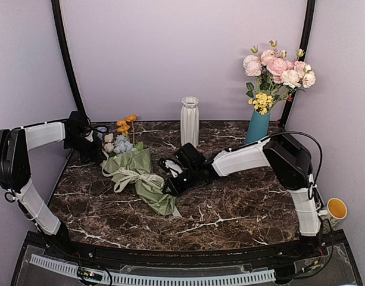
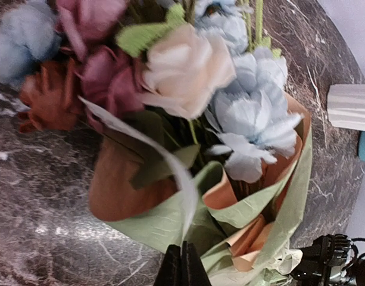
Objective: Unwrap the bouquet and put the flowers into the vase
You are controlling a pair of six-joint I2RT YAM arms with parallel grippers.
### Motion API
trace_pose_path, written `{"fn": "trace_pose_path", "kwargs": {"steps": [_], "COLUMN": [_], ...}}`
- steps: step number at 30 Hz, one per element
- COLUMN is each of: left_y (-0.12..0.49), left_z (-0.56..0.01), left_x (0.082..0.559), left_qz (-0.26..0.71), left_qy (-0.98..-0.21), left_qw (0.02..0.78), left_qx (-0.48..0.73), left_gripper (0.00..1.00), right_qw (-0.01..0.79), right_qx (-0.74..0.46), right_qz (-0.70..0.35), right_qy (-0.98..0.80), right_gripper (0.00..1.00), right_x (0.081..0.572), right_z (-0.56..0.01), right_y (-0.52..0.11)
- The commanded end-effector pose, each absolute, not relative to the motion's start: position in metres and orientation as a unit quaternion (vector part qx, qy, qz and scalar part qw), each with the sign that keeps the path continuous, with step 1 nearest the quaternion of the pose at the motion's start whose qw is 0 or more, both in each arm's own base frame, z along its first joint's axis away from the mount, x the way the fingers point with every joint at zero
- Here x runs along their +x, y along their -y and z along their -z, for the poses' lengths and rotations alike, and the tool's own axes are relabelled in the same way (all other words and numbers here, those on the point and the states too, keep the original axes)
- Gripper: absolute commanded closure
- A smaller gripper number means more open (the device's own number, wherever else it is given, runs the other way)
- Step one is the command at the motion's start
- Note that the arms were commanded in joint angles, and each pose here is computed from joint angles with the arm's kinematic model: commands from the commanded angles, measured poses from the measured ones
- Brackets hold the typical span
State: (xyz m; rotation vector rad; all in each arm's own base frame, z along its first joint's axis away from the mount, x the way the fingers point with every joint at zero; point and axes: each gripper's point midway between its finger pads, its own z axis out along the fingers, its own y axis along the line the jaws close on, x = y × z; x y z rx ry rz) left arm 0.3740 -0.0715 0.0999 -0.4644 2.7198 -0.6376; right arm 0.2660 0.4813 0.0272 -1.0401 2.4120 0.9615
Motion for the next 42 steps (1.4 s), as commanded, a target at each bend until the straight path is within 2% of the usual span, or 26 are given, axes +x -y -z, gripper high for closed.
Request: {"fn": "trace_pose_path", "kwargs": {"steps": [1, 10, 22, 28, 30, 31, 35, 37, 38, 39, 42], "left_y": [0.031, -0.058, -0.095, -0.085, -0.077, -0.073, -0.068, -0.065, -0.063, -0.059, -0.034], "left_z": [-0.138, -0.212, -0.261, -0.260, -0.250, -0.245, -0.234, -0.230, -0.227, -0.223, -0.217], "left_x": [0.394, 0.425, 0.467, 0.480, 0.476, 0.473, 0.449, 0.436, 0.430, 0.424, 0.411], "left_qz": [0.150, 0.039, -0.002, 0.032, 0.051, 0.058, 0.060, 0.059, 0.061, 0.066, 0.102], "left_qy": [-0.943, -0.901, -0.867, -0.870, -0.877, -0.879, -0.885, -0.888, -0.891, -0.896, -0.909], "left_qw": [0.222, 0.320, 0.374, 0.372, 0.361, 0.356, 0.346, 0.343, 0.337, 0.330, 0.322], "left_qx": [-0.199, -0.289, -0.329, -0.321, -0.314, -0.311, -0.307, -0.301, -0.297, -0.291, -0.244], "left_gripper": [1.00, 1.00, 1.00, 1.00, 0.93, 0.84, 0.38, 0.22, 0.10, 0.06, 0.05], "right_qw": [0.194, 0.218, 0.204, 0.200, 0.203, 0.208, 0.220, 0.216, 0.212, 0.209, 0.210], "right_qx": [-0.325, -0.252, -0.203, -0.240, -0.264, -0.282, -0.350, -0.372, -0.378, -0.379, -0.391], "right_qz": [-0.307, -0.273, -0.200, -0.219, -0.236, -0.247, -0.274, -0.281, -0.286, -0.292, -0.323], "right_qy": [-0.873, -0.903, -0.937, -0.924, -0.913, -0.904, -0.868, -0.858, -0.855, -0.853, -0.836], "right_gripper": [1.00, 1.00, 1.00, 1.00, 1.00, 1.00, 0.99, 0.97, 0.94, 0.91, 0.77], "right_x": [0.275, 0.295, 0.294, 0.293, 0.294, 0.293, 0.288, 0.287, 0.288, 0.290, 0.290], "right_z": [-0.030, -0.046, -0.035, -0.040, -0.048, -0.055, -0.072, -0.073, -0.072, -0.073, -0.080], "right_y": [-0.459, -0.415, -0.352, -0.368, -0.384, -0.395, -0.435, -0.451, -0.459, -0.467, -0.493]}}
